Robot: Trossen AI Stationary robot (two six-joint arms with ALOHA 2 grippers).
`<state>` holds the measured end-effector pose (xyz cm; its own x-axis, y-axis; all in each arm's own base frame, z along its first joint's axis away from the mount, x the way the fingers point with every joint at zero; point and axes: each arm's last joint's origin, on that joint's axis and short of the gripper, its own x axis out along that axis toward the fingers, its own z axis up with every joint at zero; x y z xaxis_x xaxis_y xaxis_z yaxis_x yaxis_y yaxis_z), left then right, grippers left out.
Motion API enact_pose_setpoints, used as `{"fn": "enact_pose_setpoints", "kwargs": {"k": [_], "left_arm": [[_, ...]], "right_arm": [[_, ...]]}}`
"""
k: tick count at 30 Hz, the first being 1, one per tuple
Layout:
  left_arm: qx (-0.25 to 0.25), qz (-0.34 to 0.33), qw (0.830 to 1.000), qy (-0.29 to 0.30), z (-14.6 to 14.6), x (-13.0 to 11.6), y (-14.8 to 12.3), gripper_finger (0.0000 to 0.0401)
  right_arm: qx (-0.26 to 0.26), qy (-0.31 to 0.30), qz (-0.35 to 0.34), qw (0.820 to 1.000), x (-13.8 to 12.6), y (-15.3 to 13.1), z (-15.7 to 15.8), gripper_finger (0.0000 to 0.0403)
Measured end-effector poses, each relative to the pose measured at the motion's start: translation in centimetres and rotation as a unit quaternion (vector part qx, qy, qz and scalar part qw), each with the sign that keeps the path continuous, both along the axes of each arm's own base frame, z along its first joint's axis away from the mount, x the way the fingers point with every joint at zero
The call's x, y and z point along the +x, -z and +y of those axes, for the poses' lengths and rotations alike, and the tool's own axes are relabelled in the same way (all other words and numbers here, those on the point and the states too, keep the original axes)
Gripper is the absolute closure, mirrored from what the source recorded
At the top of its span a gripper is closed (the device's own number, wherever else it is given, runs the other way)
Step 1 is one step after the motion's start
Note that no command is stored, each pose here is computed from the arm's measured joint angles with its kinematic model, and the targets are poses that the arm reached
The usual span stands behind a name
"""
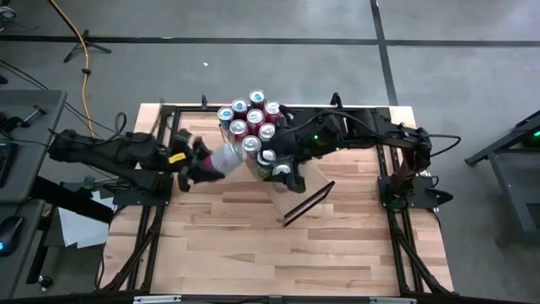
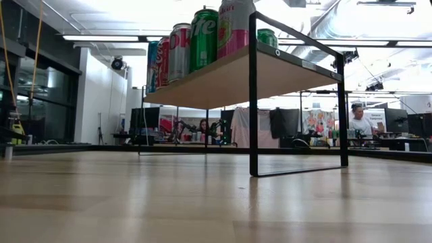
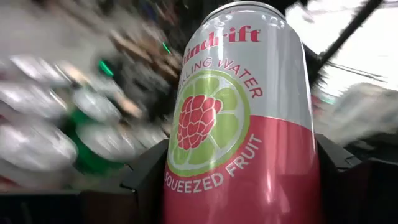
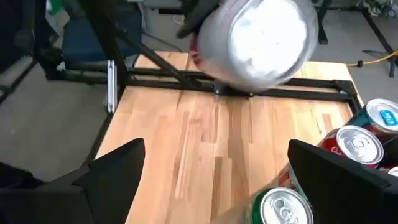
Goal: Place canned beverage on shelf
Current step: Put the pink soda can on the shelf aligned with the other pink soda can
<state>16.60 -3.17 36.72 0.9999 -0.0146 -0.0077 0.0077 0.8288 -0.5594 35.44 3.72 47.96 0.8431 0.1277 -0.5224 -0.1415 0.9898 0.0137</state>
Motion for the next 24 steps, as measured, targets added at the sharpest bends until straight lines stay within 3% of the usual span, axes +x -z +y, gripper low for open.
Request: {"fn": "enact_pose_setpoints", "kwargs": {"k": [6,9,12,17,24], "left_arm": [[0.128,-0.051,0.982,-0.133,-0.5,-0.5,-1.4,0.018],[0.191,-0.034,0.964,-0.182,-1.3,0.0,-1.4,0.018],[0.233,-0.015,0.941,-0.247,-1.9,0.6,-1.3,0.018],[0.26,0.01,0.888,-0.38,-2.4,0.9,-2.4,0.018],[0.341,0.074,0.83,-0.436,-2.8,2.5,-3.0,0.018]], "right_arm": [[0.008,0.007,-0.004,1.0,0.8,0.7,-0.5,0.0022],[0.014,0.009,-0.041,0.999,1.6,0.6,-1.1,0.0022],[0.02,0.011,-0.078,0.997,2.1,0.0,-1.9,0.0022],[0.045,0.039,-0.165,0.984,2.6,-1.7,-3.4,0.0022],[0.094,0.125,-0.247,0.956,3.3,-2.9,-4.9,0.0022]]}}
